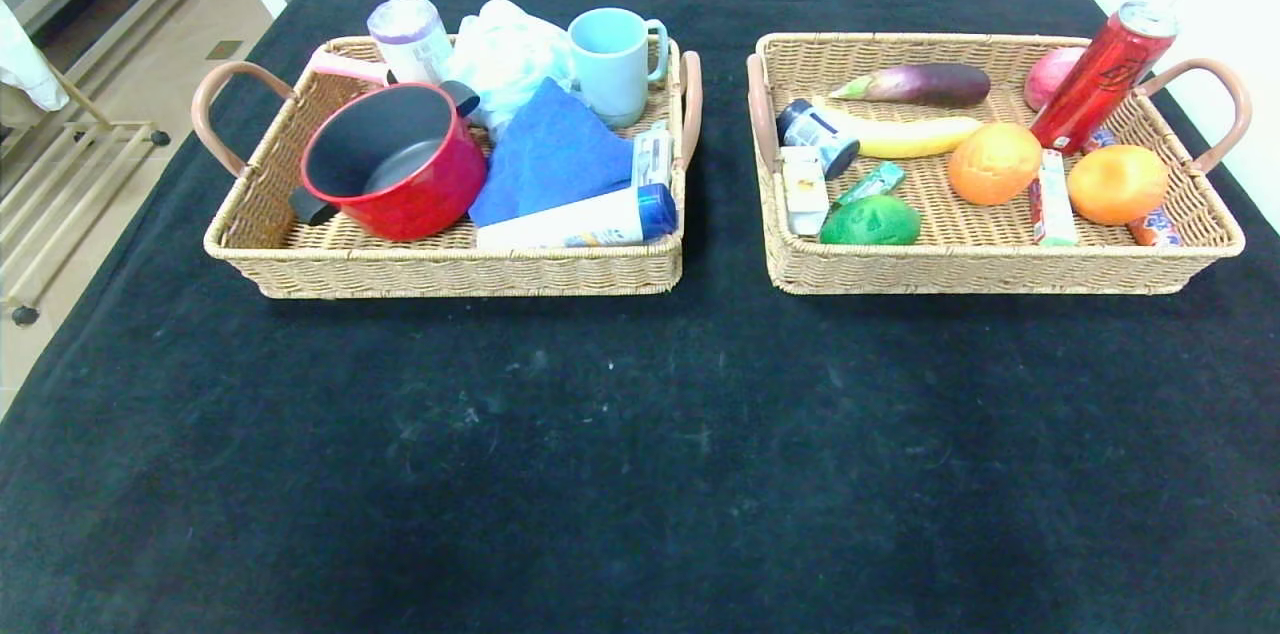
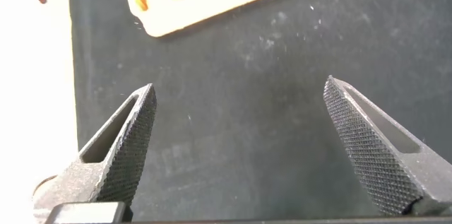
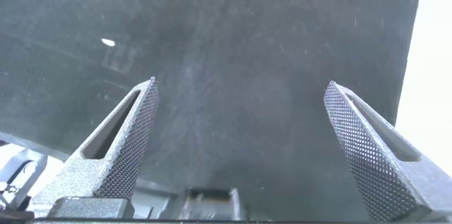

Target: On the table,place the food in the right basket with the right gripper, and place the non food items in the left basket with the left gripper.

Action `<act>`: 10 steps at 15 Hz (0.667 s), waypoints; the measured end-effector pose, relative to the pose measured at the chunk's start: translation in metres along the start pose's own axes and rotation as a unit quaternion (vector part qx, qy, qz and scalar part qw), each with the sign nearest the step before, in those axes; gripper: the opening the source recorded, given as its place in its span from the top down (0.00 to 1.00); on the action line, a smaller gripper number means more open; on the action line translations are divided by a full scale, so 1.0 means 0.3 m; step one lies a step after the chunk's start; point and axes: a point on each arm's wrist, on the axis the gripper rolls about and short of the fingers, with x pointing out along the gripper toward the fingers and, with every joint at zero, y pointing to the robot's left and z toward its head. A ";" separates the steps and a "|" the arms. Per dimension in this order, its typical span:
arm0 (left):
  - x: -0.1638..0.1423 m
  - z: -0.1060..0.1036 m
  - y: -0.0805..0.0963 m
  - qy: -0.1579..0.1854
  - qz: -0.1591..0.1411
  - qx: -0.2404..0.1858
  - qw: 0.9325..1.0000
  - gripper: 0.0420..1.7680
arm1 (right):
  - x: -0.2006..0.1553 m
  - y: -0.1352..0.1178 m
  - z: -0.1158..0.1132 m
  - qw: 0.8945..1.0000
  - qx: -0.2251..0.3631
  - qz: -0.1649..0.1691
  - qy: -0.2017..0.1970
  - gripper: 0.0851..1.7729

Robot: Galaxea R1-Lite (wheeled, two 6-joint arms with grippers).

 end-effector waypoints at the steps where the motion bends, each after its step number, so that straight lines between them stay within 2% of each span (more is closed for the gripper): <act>1: -0.016 -0.004 -0.009 0.006 -0.002 -0.001 1.000 0.03 | -0.010 0.020 -0.013 1.000 0.006 -0.010 0.003 0.04; 3: -0.032 -0.022 -0.023 0.020 -0.018 -0.006 1.000 0.03 | -0.015 0.047 -0.051 1.000 0.012 -0.017 0.006 0.04; 5: -0.043 -0.033 -0.022 0.016 -0.026 -0.007 1.000 0.03 | -0.008 0.069 -0.102 0.999 0.018 -0.024 0.011 0.04; 7: -0.056 -0.049 -0.012 0.011 -0.041 -0.007 0.999 0.03 | -0.001 0.091 -0.149 1.000 0.021 -0.009 0.010 0.04; 10: -0.063 -0.124 -0.031 0.012 -0.050 -0.006 0.999 0.03 | 0.002 0.106 -0.199 1.000 0.018 0.003 -0.016 0.04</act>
